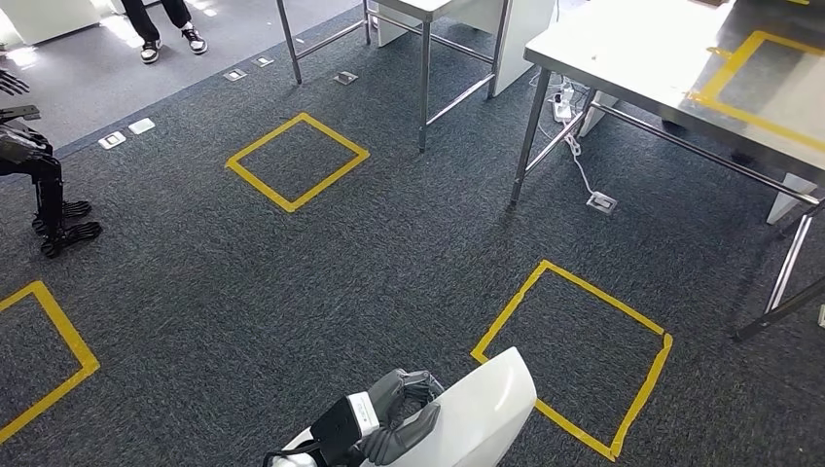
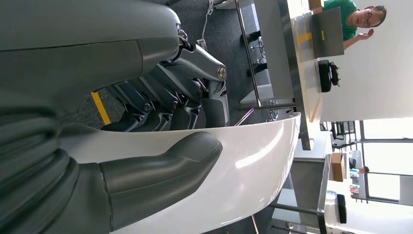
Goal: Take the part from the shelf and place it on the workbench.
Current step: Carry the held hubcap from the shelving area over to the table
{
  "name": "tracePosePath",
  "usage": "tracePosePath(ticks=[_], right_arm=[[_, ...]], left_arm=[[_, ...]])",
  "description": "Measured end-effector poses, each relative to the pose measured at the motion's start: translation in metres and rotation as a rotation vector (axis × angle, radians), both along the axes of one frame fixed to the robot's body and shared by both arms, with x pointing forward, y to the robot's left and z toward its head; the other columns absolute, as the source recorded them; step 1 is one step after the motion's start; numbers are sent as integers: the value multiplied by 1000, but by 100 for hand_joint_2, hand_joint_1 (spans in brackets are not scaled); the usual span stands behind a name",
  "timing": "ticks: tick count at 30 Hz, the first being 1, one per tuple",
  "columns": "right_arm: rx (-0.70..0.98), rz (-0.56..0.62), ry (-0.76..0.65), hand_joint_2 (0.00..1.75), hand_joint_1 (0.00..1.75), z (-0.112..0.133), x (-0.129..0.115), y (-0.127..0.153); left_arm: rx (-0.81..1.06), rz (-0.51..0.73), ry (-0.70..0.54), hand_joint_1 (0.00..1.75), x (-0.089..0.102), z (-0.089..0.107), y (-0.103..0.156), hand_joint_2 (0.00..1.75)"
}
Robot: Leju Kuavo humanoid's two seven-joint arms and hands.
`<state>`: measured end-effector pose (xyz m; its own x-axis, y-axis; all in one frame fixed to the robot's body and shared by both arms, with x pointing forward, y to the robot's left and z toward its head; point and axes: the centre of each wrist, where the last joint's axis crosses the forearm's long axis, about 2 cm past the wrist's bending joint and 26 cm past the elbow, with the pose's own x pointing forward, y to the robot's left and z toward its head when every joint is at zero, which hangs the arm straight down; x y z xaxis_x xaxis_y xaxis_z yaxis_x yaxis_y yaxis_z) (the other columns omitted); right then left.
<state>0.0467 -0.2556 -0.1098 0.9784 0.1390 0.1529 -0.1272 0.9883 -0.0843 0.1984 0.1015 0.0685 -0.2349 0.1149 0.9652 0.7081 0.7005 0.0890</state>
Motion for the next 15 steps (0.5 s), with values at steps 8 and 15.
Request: tracePosePath(ticks=[8, 15], right_arm=[[1, -4, 14, 0, 0, 0, 0, 2], [3, -11, 19, 0, 0, 0, -2, 2]], left_arm=[[17, -8, -9, 175, 0, 2, -1, 175], [23, -17, 1, 175, -4, 1, -2, 175]])
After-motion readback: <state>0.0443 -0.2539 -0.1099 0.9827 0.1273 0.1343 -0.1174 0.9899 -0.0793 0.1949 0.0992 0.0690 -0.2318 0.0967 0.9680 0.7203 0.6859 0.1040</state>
